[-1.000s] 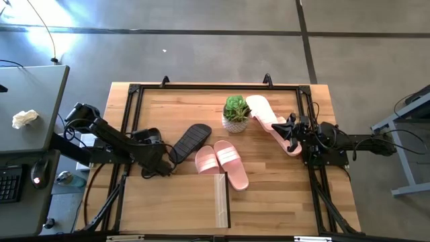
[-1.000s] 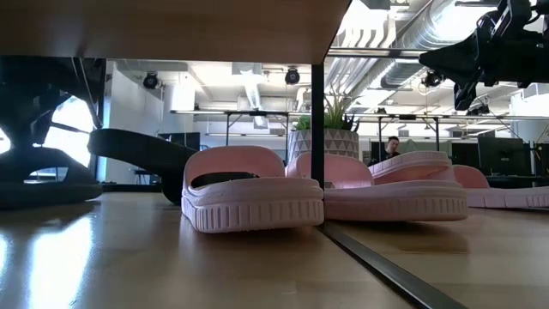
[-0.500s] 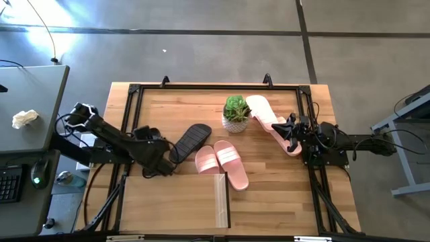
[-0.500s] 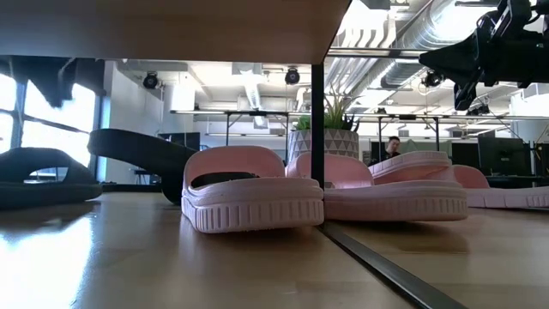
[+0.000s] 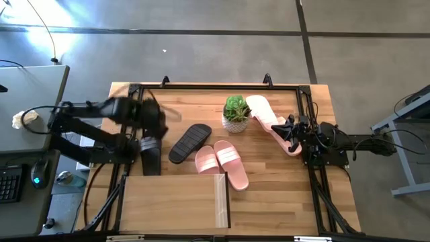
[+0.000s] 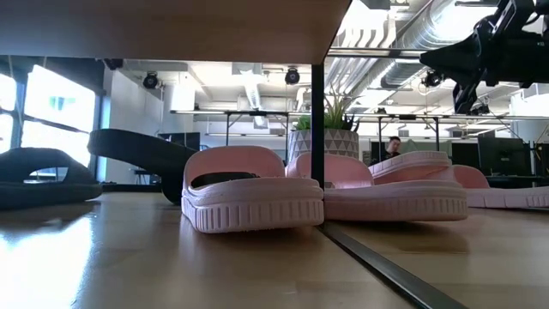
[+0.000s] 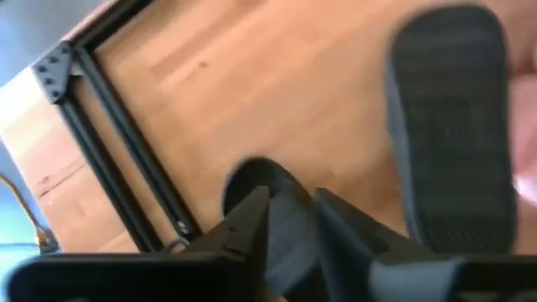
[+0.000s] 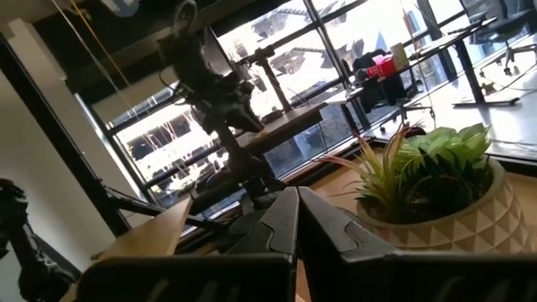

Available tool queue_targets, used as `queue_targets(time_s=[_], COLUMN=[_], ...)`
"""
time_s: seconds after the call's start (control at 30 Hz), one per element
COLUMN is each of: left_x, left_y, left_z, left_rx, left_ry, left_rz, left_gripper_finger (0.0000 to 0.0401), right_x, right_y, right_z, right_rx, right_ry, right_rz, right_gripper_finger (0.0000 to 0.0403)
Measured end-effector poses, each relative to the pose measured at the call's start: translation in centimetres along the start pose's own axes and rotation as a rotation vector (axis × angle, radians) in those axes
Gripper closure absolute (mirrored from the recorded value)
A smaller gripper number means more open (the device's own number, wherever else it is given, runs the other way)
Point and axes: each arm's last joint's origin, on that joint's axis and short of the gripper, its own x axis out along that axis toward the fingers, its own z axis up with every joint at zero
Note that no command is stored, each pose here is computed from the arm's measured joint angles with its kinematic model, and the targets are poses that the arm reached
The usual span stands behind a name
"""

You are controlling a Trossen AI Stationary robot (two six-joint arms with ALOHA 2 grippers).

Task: Pick and place slides into the shelf
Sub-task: Put the black slide under the shelf

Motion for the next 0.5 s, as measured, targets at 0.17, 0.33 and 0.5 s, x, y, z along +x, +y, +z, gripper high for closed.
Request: queue_targets(time_s=[0.17, 0.33, 0.5], left_x=[3.5, 8.0, 11.5], left_y=[0.8, 0.7, -0.2], left_z=[2.8, 3.3, 2.8], left_rx=[-0.048, -0.076, -0.065], left_ry=[0.073, 0.187, 0.269], left_rz=[-0.14, -0.091, -0.065], left_gripper_finger=[0.0391, 0.0369, 0.0393], right_x=[0.0, 0.0, 0.0], right_y=[0.0, 0.0, 0.0], right_z=[0.0, 0.0, 0.0], right_rx=[0.07, 0.126, 0.127], right_ry=[0.0, 0.001, 0.001], right_rz=[0.0, 0.0, -0.008], right_gripper_finger=[0.0402, 0.0402, 0.0402])
